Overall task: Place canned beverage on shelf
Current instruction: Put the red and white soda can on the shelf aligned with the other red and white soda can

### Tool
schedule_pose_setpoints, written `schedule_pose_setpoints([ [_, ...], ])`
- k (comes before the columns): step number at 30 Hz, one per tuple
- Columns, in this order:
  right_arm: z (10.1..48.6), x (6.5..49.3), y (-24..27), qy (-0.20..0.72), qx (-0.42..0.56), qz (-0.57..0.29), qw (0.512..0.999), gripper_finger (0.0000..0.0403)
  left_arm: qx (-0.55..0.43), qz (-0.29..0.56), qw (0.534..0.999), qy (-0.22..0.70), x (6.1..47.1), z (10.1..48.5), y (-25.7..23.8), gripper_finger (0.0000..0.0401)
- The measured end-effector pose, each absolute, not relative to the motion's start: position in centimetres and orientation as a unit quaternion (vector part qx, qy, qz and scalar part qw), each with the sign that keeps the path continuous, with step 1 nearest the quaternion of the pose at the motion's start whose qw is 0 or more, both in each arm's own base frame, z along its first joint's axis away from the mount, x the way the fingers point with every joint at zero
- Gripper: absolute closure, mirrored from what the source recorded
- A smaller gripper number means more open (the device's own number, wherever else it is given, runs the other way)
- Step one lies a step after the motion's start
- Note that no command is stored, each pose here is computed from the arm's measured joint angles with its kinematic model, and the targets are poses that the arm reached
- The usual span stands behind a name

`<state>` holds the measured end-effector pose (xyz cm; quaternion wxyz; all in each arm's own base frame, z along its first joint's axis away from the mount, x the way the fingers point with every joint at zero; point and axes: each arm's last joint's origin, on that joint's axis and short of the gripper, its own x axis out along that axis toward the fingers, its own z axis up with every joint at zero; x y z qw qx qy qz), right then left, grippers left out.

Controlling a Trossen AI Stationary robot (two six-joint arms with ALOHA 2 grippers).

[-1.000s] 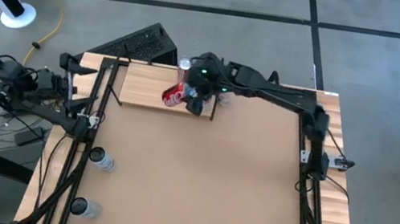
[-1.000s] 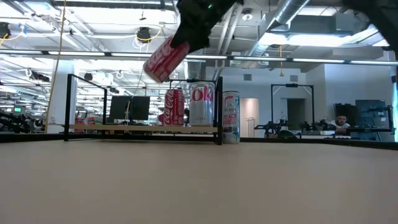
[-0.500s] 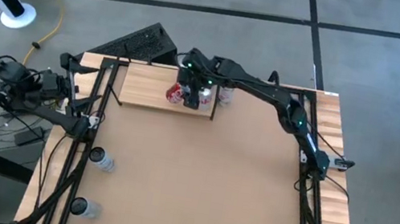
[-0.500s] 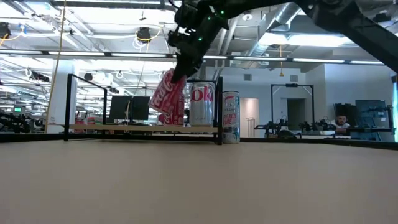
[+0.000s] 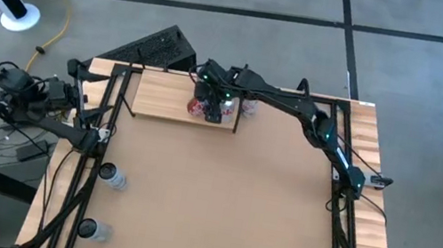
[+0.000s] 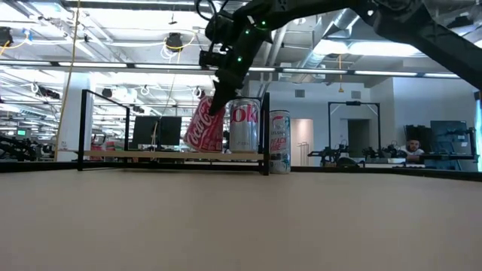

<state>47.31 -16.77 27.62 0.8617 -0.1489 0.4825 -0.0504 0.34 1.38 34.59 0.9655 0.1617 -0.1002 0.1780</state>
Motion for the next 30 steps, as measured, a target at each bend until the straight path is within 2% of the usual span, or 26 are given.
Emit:
schedule_pose_setpoints([
  [6,27.58,47.18,-16.76,0.491,-0.155,-0.054,0.856,0.0079,0.161,0.178,0.966,-0.099,0.34,34.57,1.38,0.0044],
  [11,27.50,47.00,-16.70,0.500,-0.152,-0.051,0.851,0.0054,0.162,0.177,0.966,-0.096,0.36,34.51,1.37,0.0044],
  [30,27.50,47.06,-16.55,0.499,-0.152,-0.049,0.852,0.0032,0.162,0.179,0.966,-0.095,0.36,34.49,1.39,0.0044],
])
